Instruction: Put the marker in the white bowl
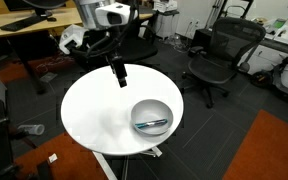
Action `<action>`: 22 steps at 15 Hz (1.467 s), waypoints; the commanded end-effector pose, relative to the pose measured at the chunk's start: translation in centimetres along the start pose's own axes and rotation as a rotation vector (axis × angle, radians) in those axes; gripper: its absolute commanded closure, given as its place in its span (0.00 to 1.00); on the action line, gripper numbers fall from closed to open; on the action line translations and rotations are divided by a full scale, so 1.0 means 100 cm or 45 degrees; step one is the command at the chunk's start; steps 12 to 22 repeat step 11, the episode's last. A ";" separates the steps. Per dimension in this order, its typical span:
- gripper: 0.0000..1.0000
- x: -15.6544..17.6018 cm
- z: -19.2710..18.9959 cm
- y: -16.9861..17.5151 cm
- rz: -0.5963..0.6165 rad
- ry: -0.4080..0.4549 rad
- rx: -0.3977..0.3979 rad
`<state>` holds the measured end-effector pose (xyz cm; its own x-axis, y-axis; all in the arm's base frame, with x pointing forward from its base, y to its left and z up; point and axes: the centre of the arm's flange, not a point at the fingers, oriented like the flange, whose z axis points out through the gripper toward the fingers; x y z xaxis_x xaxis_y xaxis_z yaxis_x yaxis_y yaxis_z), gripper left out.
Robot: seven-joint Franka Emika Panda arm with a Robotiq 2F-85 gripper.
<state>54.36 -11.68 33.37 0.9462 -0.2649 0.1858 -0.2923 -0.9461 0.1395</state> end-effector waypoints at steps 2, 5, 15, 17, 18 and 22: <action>0.00 -0.048 -0.022 0.001 -0.096 -0.013 0.059; 0.00 -0.062 -0.021 0.000 -0.141 -0.040 0.062; 0.00 -0.057 -0.009 -0.005 -0.143 -0.048 0.046; 0.00 -0.057 -0.009 -0.005 -0.143 -0.048 0.046; 0.00 -0.057 -0.009 -0.005 -0.143 -0.048 0.046; 0.00 -0.057 -0.009 -0.005 -0.143 -0.048 0.046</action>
